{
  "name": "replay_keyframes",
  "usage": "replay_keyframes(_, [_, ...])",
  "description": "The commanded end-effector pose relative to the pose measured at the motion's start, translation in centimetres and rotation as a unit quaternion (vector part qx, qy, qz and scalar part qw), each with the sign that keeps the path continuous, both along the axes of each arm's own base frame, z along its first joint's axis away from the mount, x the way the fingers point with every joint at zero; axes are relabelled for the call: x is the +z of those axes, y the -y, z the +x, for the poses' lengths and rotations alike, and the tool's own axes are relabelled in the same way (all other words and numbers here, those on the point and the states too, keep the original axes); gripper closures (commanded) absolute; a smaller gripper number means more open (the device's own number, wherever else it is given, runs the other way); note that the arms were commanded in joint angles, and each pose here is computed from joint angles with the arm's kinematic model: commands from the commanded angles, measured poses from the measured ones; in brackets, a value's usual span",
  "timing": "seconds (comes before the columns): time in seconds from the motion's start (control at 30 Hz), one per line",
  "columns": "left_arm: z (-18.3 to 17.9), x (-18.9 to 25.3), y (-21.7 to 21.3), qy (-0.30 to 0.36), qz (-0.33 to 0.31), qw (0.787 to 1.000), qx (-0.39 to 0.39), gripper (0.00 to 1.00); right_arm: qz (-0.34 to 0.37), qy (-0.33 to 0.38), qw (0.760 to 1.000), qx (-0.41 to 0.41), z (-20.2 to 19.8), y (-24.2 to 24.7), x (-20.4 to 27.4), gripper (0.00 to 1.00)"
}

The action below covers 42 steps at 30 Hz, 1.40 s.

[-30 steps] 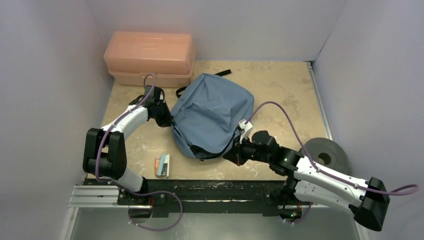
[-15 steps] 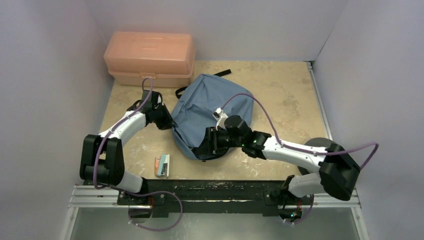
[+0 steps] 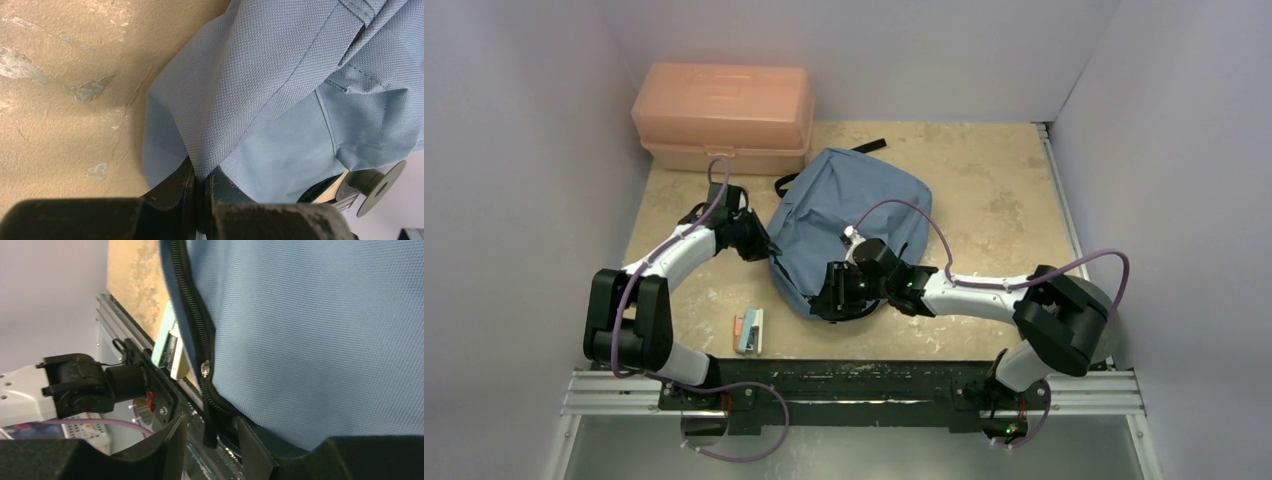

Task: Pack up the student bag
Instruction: Zip the student bag at the center of the board.

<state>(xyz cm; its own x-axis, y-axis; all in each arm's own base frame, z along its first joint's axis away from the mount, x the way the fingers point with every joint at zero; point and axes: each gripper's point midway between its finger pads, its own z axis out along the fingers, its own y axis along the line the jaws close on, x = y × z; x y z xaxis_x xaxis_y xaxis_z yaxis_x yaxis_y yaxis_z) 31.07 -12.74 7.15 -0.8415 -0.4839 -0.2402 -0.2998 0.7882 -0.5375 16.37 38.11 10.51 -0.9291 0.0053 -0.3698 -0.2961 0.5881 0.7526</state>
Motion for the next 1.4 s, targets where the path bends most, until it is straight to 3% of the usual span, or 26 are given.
replay_keyframes(0.0, [1.5,2.3,1.0,0.047,-0.035,0.998,-0.005,1.00,0.002,0.043,0.999,-0.005,1.5,-1.2,0.9,0.56])
replay_keyframes(0.13, [1.4,2.2,1.1,0.045,-0.037,0.998,-0.007,1.00,0.000,0.054,0.999,-0.005,1.9,-1.3,0.9,0.67])
replay_keyframes(0.37, [1.0,1.8,1.0,0.042,-0.033,0.999,-0.010,1.00,0.006,0.068,0.998,0.007,2.0,-1.6,1.5,0.69])
replay_keyframes(0.47, [1.0,1.8,0.9,0.041,-0.031,0.999,-0.011,1.00,0.008,0.072,0.997,0.019,1.8,-1.8,1.6,0.88])
replay_keyframes(0.57, [0.9,1.9,0.7,0.041,-0.025,0.999,-0.010,1.00,0.001,0.071,0.997,0.028,1.6,-1.7,1.4,0.98])
replay_keyframes(0.7, [0.7,2.1,0.7,0.038,-0.023,0.999,-0.016,0.98,-0.009,0.076,0.996,0.048,1.2,-1.5,1.2,1.00])
replay_keyframes(0.83, [-1.5,2.7,1.2,0.021,-0.054,0.998,-0.006,0.55,-0.017,0.091,0.992,0.082,0.7,-1.5,1.7,1.00])
replay_keyframes(0.9, [-3.4,3.4,1.8,0.012,-0.087,0.996,0.002,0.44,-0.012,0.094,0.991,0.095,0.4,-1.6,2.1,1.00])
replay_keyframes(0.97, [-5.3,4.0,2.4,0.008,-0.121,0.992,0.020,0.40,-0.008,0.094,0.989,0.112,0.1,-1.9,2.3,1.00])
replay_keyframes(1.1, [-8.3,4.3,4.0,0.009,-0.158,0.986,0.045,0.39,-0.011,0.105,0.985,0.136,0.0,-2.2,2.7,1.00])
replay_keyframes(1.23, [-9.1,2.9,5.4,-0.005,-0.147,0.988,0.050,0.43,-0.039,0.114,0.977,0.174,-0.2,-2.0,2.4,1.00])
replay_keyframes(1.3, [-8.9,1.9,5.4,-0.015,-0.138,0.989,0.051,0.48,-0.059,0.117,0.972,0.195,-0.4,-1.5,1.7,1.00])
replay_keyframes(1.37, [-8.4,1.4,5.2,-0.012,-0.125,0.991,0.050,0.62,-0.079,0.123,0.964,0.221,-0.7,-0.9,1.1,1.00])
